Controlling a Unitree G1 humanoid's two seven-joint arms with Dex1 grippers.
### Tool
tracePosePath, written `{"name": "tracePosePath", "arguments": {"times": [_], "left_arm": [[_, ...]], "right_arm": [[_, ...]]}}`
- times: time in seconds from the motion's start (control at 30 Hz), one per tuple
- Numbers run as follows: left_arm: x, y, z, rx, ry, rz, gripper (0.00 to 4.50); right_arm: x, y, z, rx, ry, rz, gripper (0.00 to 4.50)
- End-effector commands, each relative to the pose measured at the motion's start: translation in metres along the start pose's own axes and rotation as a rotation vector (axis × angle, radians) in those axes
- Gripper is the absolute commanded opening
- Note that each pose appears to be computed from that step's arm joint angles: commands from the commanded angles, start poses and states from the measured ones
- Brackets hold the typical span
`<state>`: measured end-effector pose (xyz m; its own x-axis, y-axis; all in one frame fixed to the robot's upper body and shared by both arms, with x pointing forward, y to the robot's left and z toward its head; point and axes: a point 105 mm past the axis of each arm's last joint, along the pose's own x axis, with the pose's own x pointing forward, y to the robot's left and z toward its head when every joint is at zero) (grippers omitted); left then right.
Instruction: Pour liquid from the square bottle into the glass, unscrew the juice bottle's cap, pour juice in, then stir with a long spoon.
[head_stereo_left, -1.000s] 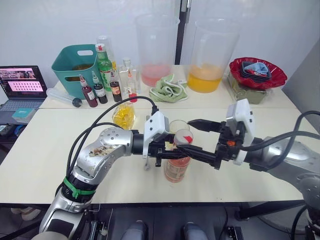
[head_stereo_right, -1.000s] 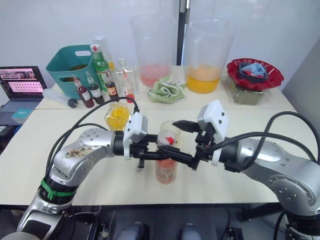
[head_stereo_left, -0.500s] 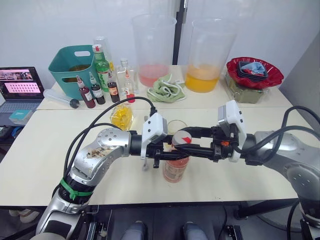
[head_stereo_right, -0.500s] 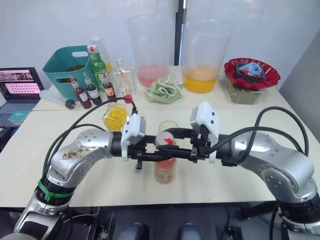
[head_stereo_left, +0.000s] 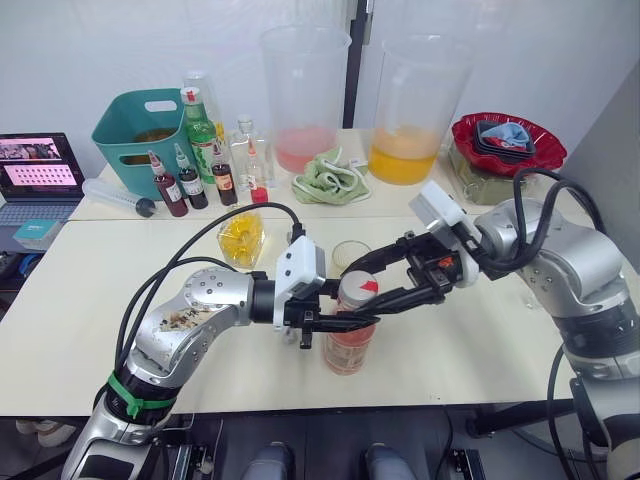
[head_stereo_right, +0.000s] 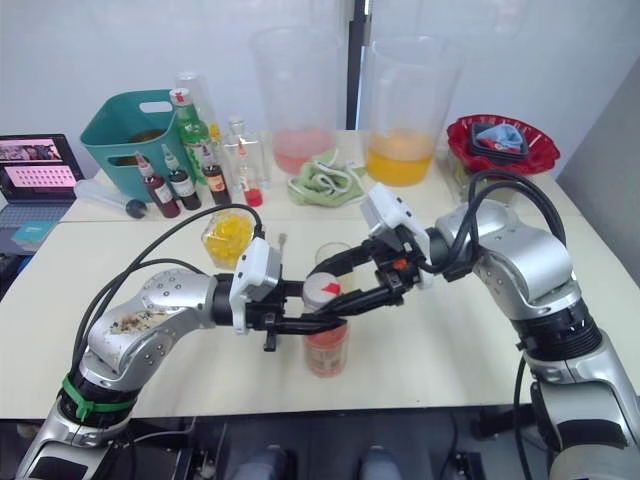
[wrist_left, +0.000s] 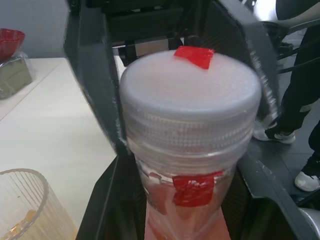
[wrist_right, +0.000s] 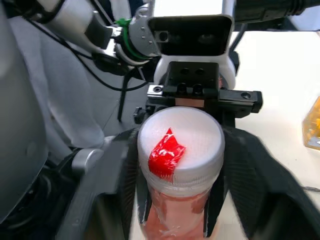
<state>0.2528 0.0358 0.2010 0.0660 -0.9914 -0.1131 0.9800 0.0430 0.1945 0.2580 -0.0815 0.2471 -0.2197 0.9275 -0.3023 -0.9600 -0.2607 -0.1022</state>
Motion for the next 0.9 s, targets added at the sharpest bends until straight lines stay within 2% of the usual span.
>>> {"name": "tracePosePath", "arguments": {"times": [0.03,0.07,0.13,0.23,0.4,0.67,0.83,0.9], "left_arm": [[0.0,-0.001,-0.015,-0.071,0.042,-0.026,1.4],[0.001,0.0,-0.014,-0.072,0.039,-0.027,1.4],[0.001,0.001,-0.014,-0.073,0.033,-0.031,1.4],[0.002,0.003,-0.013,-0.071,0.027,-0.031,1.4],[0.008,0.001,-0.014,-0.058,0.021,-0.05,1.4],[0.011,-0.001,-0.014,-0.054,0.016,-0.066,1.4],[0.009,0.002,-0.015,-0.045,0.023,-0.051,1.4],[0.009,0.003,-0.015,-0.044,0.025,-0.041,1.4]], "right_arm": [[-0.01,0.011,0.027,-0.08,-0.072,-0.037,4.1],[-0.008,0.015,0.03,-0.095,-0.086,-0.054,4.39],[-0.004,0.019,0.032,-0.111,-0.1,-0.12,4.39],[-0.003,0.014,0.028,-0.153,-0.083,-0.299,4.39],[0.001,0.015,0.018,-0.074,-0.113,-0.501,4.39],[0.008,0.018,0.016,-0.013,-0.144,-0.581,4.39],[0.013,0.019,0.005,0.026,-0.108,-0.527,2.98],[0.015,0.019,0.001,0.03,-0.093,-0.493,2.2]]}}
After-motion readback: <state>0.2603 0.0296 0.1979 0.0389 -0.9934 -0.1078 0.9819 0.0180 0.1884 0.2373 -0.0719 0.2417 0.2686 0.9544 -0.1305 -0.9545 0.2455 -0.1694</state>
